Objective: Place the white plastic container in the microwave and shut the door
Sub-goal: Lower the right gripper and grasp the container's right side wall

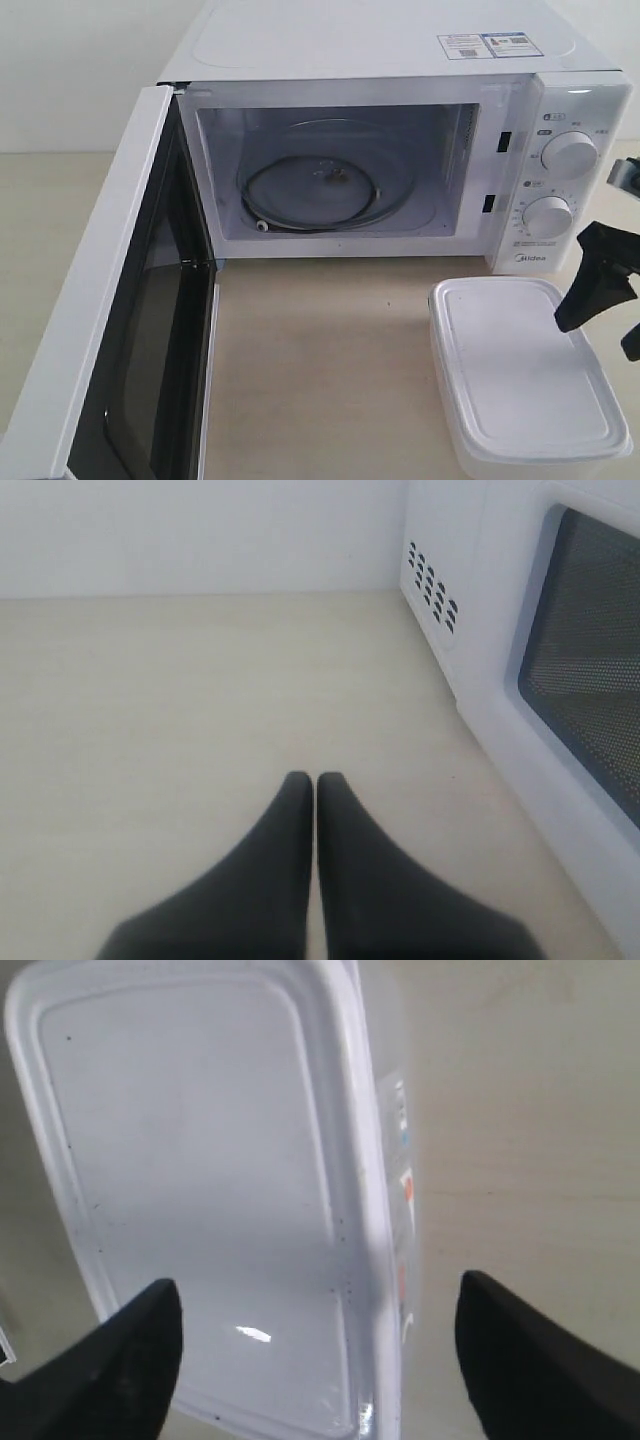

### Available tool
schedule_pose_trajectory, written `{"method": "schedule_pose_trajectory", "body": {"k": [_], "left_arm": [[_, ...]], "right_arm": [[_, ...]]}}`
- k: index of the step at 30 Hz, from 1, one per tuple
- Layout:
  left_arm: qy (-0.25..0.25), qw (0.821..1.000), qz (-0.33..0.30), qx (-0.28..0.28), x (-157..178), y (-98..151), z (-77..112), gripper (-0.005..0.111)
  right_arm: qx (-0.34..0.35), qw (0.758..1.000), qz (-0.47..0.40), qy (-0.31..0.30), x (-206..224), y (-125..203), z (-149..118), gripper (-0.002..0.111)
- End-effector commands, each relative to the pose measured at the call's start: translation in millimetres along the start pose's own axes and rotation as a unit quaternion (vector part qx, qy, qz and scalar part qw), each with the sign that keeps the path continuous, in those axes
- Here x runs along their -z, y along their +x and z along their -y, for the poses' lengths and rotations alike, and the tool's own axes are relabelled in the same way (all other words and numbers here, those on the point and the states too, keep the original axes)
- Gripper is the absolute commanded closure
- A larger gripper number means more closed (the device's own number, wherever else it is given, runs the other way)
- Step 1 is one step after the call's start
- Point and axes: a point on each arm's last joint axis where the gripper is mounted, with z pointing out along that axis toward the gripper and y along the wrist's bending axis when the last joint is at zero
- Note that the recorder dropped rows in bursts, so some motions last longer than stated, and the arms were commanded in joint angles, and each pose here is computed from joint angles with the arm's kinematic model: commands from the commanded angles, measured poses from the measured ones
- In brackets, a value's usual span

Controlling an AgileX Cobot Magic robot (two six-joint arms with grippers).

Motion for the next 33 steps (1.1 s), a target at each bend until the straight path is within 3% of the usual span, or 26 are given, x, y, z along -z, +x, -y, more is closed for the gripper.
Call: {"method": "schedule_pose_trajectory", "body": {"k": [1, 33], "left_arm": [[-0.001, 1.000, 0.000, -0.001, -0.1, 0.9, -0.2, 0.103], [-0.001, 1.000, 0.000, -0.001, -0.1, 0.9, -0.2, 0.103]], "right_arm": [[0.006, 0.999, -0.013, -0.029, -8.5, -2.1, 0.6, 0.042], [-0.017, 0.998, -0.047, -0.039, -36.5, -10.1, 16.4, 0.042]]}}
